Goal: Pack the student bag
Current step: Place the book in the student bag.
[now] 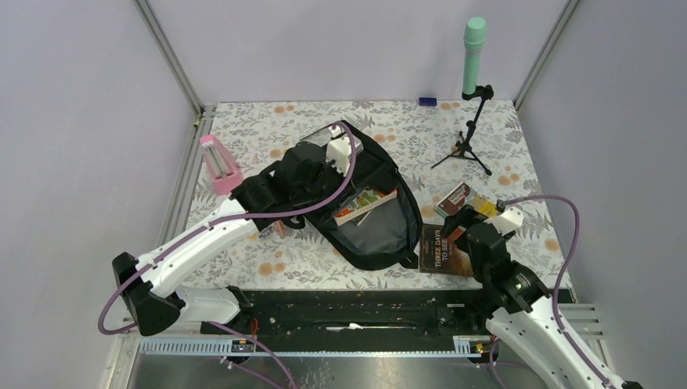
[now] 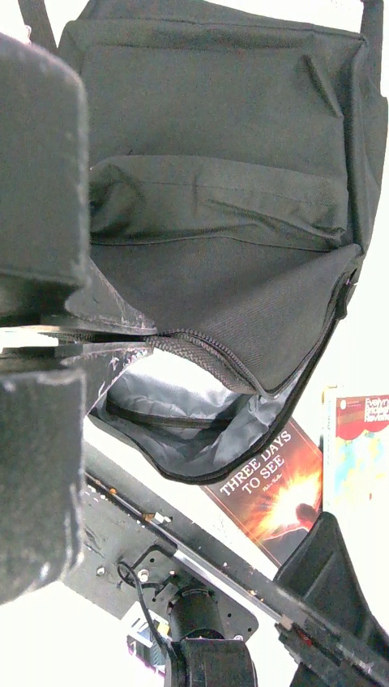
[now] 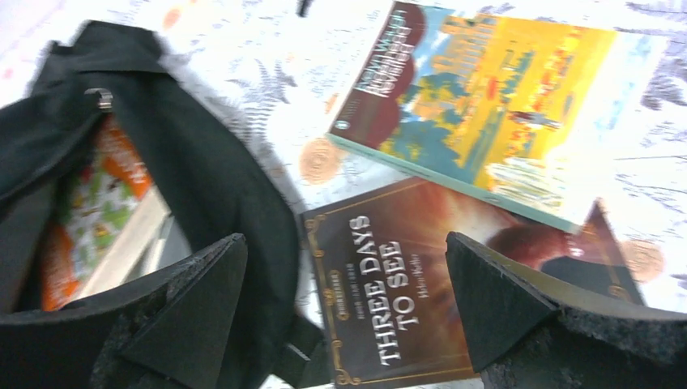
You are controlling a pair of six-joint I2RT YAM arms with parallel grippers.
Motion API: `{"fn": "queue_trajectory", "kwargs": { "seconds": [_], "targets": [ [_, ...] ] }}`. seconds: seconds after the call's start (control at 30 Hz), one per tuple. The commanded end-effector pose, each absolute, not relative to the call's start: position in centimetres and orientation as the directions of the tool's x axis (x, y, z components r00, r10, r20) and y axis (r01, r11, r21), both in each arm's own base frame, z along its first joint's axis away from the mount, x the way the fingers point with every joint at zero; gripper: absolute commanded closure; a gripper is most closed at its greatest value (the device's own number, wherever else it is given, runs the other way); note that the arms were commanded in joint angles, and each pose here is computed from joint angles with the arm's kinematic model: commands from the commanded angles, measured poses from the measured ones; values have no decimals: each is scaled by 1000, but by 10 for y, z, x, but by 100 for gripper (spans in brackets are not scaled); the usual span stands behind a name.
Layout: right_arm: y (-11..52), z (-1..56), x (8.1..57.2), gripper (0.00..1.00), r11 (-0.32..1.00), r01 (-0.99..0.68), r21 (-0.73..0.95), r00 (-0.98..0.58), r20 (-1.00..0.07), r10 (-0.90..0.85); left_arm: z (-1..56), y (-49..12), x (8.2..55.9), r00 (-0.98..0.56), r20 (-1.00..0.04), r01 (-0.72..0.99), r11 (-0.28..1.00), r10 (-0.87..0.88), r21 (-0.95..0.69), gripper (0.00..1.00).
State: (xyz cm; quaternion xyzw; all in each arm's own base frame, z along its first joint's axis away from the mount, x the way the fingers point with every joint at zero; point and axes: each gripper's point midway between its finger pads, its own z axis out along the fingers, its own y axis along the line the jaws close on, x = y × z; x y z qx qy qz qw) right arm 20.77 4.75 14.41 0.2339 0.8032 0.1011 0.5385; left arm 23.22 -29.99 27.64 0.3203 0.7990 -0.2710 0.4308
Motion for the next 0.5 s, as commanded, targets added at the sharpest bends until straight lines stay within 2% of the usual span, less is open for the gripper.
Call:
{"fn": "queue_trajectory", "kwargs": {
  "seconds": [0.0, 0.17, 0.33, 0.47],
  "targets": [
    [31, 136, 204, 0, 904, 327, 275, -433, -807, 402, 308, -307, 231, -365, -908, 773, 611, 205, -172, 100],
    [5, 129, 212, 0, 861, 433, 266, -429, -780, 456, 302, -312, 230, -379, -902, 780, 596, 208, -191, 100],
    [-14, 104, 222, 0, 746, 531, 402, -390, -665, 637, 291, -313, 235, -392, -892, 769, 612, 226, -184, 100],
    [-39, 90, 227, 0, 658, 612, 438, -328, -617, 715, 288, -321, 229, -413, -883, 785, 579, 224, -221, 100]
  ]
}}
